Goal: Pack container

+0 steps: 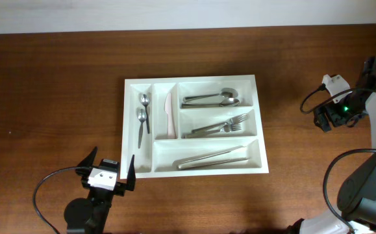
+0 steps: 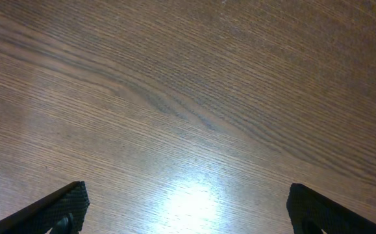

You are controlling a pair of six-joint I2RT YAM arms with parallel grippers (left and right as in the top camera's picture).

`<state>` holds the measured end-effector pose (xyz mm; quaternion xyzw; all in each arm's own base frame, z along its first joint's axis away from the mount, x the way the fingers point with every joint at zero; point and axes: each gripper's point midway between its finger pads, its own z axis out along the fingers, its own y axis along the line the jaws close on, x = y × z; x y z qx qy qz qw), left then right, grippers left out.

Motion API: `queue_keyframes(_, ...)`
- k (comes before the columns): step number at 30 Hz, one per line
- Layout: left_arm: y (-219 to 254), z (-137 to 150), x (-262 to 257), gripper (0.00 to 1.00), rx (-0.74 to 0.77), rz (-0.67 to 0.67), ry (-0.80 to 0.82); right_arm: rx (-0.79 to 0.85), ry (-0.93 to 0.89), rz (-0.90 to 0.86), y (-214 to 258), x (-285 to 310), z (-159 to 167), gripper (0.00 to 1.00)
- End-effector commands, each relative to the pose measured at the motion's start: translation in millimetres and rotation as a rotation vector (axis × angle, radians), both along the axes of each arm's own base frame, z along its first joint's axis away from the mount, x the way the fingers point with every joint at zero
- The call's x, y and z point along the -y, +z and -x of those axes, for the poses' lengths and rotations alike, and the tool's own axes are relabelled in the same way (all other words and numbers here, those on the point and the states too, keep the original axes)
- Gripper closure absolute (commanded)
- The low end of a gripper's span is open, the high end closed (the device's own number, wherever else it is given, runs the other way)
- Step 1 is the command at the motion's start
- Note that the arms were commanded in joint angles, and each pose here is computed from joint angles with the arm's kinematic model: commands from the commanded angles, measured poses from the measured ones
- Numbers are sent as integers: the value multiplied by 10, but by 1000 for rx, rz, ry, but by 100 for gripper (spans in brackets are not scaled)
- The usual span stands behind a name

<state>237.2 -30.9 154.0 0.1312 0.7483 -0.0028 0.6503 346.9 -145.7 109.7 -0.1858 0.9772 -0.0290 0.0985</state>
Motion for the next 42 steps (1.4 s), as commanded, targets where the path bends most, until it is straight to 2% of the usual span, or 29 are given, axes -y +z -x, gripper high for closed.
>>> queue_keyframes(1, -8, -5, -22, 1, 9, -17, 9, -1, 10, -12, -18, -28, 1, 1)
queue_keyframes(11, -8, -5, -22, 1, 9, -17, 9, 2, 9, 1, 8, -14, 7, 1)
queue_keyframes(18, -8, -5, -22, 1, 9, -17, 9, 192, 14, 79, 680, -45, 16, 1)
queue_keyframes(23, -8, -5, -22, 1, 9, -17, 9, 446, 18, 133, 1257, -206, 124, 1)
queue_keyframes(30, -8, -4, -22, 1, 9, -17, 8, 961, -74, -11, 1949, -709, 404, 1)
queue_keyframes(36, -8, -5, -22, 1, 9, -17, 9, 1346, 75, -22, 2443, -1241, 791, 1)
queue_keyframes(42, -8, -5, -22, 1, 9, -17, 9, 1551, 244, -84, 2563, -1730, 1280, 1)
